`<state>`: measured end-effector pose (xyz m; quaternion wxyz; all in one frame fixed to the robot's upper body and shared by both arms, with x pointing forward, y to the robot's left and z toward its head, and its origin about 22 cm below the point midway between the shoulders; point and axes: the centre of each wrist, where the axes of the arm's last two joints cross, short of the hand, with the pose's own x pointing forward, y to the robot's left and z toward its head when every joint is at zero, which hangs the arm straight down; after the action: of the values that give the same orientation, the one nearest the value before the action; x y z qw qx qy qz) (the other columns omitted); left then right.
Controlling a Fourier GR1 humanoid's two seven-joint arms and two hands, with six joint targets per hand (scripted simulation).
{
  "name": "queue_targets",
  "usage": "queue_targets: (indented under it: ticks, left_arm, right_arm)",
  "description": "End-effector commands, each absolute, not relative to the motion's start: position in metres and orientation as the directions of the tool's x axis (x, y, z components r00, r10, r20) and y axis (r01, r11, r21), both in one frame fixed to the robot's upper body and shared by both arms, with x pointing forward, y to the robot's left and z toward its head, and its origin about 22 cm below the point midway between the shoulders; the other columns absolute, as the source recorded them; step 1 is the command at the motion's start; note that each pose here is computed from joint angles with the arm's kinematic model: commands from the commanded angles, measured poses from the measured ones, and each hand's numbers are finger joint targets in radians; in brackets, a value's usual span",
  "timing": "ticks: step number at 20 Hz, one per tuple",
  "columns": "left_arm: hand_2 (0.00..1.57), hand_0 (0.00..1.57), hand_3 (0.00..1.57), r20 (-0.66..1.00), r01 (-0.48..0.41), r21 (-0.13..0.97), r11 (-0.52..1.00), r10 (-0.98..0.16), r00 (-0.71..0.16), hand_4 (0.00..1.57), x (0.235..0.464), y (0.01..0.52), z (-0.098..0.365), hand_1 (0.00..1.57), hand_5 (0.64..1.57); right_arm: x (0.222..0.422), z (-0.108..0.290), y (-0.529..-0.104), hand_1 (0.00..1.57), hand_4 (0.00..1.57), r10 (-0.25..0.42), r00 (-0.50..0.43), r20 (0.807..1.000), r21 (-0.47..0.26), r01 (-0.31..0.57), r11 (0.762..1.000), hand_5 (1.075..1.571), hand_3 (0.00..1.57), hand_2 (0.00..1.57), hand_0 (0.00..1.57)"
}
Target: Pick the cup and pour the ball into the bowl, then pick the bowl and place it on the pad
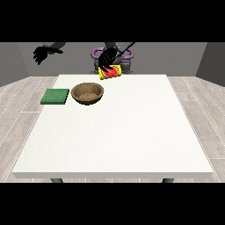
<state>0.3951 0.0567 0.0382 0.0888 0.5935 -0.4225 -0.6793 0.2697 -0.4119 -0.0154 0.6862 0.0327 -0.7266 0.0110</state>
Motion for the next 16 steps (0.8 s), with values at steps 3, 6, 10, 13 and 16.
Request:
queue_targets:
  ticks: [3, 6, 10, 13, 16]
  left_arm:
    - [1.57, 1.45, 1.57, -0.825, -0.420, 0.565, -0.711, -0.486, -0.288, 1.53, 0.386, 0.046, 0.031, 1.45, 1.131]
    - [1.57, 1.45, 1.57, -0.835, -0.405, 0.550, -0.730, -0.479, -0.271, 1.53, 0.396, 0.047, 0.047, 1.45, 1.134]
    - [1.57, 1.50, 1.57, -0.339, -0.302, 0.917, -0.262, -0.909, -0.241, 1.57, 0.402, 0.058, 0.073, 1.50, 1.092]
    - [1.57, 1.30, 1.57, 0.018, -0.255, 0.965, 0.055, -0.989, -0.146, 1.57, 0.404, 0.084, 0.071, 1.30, 1.156]
    - [1.26, 1.02, 0.94, 0.358, -0.232, 0.898, 0.373, -0.928, -0.104, 1.39, 0.396, 0.092, 0.063, 1.02, 1.300]
  right_arm:
    - [0.264, -0.021, -0.411, 0.00, 0.00, -0.028, -0.067, 0.997, 0.025, -0.048, 0.999, 1.571, 0.00, 0.00, 0.00]
    - [0.284, -0.011, -0.388, 0.00, 0.00, -0.042, 0.003, 0.999, 0.042, -0.076, 0.996, 1.569, 0.00, 0.00, 0.00]
    - [0.269, -0.024, -0.403, 0.00, 0.10, -0.066, 0.046, 0.997, 0.066, 0.004, 0.998, 1.565, 0.00, 0.00, 0.00]
    - [0.260, -0.024, -0.413, 0.00, 0.10, -0.057, 0.044, 0.997, 0.056, 0.038, 0.998, 1.565, 0.00, 0.00, 0.00]
    - [0.259, -0.022, -0.415, 0.00, 0.22, -0.061, 0.024, 0.998, 0.059, 0.084, 0.995, 1.565, 0.00, 0.00, 0.00]
